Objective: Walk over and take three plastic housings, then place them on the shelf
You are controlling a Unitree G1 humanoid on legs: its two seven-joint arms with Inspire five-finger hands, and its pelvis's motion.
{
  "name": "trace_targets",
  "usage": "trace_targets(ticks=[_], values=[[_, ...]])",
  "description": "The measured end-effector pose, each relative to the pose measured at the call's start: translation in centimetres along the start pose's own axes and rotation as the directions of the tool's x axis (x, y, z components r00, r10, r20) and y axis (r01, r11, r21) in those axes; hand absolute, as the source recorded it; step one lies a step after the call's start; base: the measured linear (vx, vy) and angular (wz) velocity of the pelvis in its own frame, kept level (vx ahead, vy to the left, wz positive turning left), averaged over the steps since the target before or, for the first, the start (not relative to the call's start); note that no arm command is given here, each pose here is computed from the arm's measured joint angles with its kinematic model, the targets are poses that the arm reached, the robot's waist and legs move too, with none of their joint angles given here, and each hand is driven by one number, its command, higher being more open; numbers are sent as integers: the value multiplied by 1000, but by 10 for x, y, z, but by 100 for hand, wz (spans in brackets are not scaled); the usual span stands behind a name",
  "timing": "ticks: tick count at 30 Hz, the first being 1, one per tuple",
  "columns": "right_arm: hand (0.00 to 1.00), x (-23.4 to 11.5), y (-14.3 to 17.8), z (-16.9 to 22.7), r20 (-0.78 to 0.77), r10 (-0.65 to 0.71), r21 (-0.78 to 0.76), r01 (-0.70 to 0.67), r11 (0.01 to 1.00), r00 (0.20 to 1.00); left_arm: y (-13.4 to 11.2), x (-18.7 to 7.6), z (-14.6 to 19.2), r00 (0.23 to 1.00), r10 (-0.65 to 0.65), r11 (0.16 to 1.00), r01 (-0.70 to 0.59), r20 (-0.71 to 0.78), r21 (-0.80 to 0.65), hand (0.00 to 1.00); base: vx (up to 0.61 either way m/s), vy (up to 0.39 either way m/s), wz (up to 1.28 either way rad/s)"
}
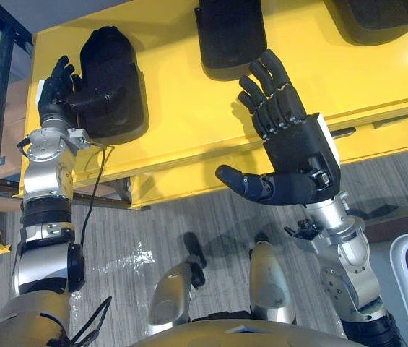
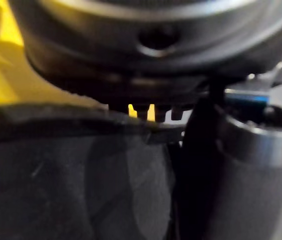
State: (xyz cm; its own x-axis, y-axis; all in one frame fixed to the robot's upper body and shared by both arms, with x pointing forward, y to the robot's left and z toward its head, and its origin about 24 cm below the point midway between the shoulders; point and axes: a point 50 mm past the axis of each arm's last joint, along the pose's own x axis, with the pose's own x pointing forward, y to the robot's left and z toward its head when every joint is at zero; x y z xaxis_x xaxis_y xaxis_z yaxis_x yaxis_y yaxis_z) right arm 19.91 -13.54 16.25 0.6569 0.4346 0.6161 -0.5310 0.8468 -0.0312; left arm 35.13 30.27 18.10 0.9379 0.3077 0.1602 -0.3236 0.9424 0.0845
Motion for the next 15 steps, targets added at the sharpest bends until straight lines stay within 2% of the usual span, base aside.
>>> trace_targets(ticks=[5, 10, 15], values=[[100, -7, 2, -3, -13, -11, 16, 11, 1000, 1000, -7, 1, 4, 998, 28, 999, -30, 53, 41, 100, 6, 8, -1], [100, -17, 9, -3, 5, -15, 39, 15, 999, 1000, -10, 0, 24, 972, 100, 994, -109, 214, 31, 100, 26, 14, -9], [100, -21, 11, -6, 11, 2, 39, -2, 999, 1000, -12, -12, 64, 858, 217, 945, -304, 466, 119, 100, 16, -2, 2]])
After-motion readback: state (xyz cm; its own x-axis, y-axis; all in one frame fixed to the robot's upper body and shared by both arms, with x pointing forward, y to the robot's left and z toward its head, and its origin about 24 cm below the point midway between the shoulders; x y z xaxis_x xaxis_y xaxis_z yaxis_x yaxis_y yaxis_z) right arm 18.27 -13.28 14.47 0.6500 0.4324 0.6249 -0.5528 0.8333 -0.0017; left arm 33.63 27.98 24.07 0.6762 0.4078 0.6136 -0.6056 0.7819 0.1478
